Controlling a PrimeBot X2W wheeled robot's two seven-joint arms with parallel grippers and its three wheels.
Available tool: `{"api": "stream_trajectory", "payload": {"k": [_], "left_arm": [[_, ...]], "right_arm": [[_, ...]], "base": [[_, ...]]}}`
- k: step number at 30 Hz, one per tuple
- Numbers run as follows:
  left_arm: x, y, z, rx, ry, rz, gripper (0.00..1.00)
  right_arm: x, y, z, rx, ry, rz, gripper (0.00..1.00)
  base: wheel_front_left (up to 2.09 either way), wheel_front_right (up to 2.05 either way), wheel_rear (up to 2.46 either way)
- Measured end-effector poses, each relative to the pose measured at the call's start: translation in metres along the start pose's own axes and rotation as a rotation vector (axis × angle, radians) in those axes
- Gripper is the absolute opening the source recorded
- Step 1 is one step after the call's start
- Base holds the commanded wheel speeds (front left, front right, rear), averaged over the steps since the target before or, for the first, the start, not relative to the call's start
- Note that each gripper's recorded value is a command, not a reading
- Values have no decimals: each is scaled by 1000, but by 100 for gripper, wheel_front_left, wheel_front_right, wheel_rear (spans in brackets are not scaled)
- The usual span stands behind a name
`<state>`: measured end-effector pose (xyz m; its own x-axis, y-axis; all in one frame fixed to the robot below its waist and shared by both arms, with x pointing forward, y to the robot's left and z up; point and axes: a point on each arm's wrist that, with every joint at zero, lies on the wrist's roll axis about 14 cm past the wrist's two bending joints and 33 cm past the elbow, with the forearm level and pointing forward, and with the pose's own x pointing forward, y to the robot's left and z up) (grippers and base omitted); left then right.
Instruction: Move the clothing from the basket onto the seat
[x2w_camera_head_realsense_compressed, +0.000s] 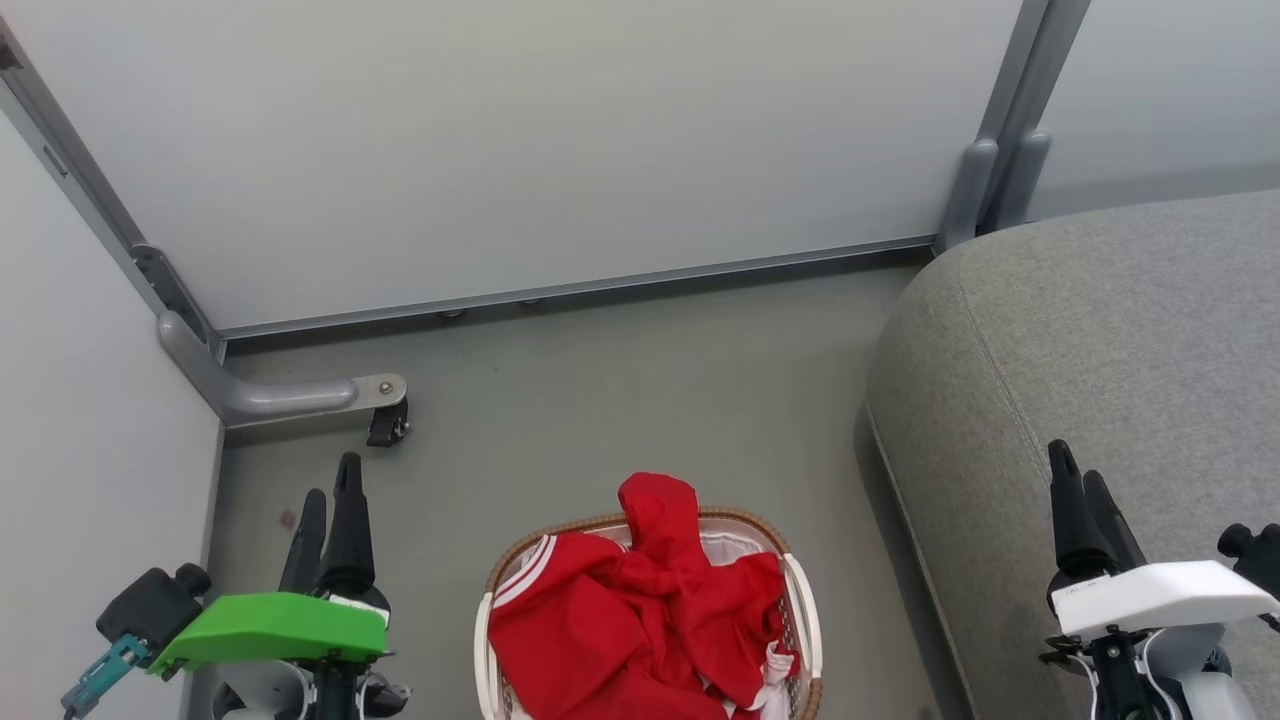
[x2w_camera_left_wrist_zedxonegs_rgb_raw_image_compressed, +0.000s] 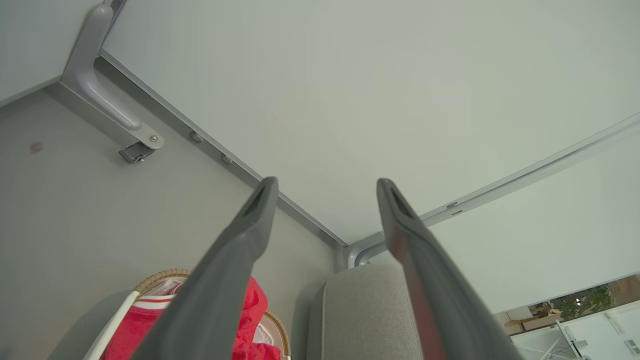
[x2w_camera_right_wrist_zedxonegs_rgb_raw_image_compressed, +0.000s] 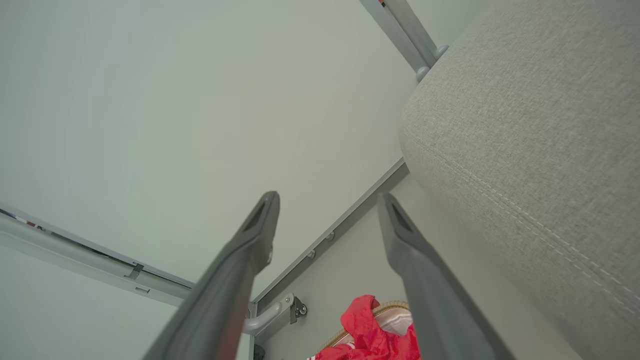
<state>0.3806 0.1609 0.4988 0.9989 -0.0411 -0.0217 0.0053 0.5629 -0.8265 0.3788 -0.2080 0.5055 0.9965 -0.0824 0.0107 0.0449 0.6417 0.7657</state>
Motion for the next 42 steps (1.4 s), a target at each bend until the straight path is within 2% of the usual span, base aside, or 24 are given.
{"api": "stream_trajectory", "payload": {"k": [13,26,42], "left_arm": [[-1,-3,-5,216,3,-17,100],[-5,6,-14,343,23,-8,100],[-8,10,-28,460,57,-16,100]], "right_arm": [[-1,7,-1,-212,-6,34,100],[-2,13,-7,-383,2,69,100],[-6,13,-16,-541,17,98,100]], "base": [[0,0,0],[0,0,0],[0,0,0]]}}
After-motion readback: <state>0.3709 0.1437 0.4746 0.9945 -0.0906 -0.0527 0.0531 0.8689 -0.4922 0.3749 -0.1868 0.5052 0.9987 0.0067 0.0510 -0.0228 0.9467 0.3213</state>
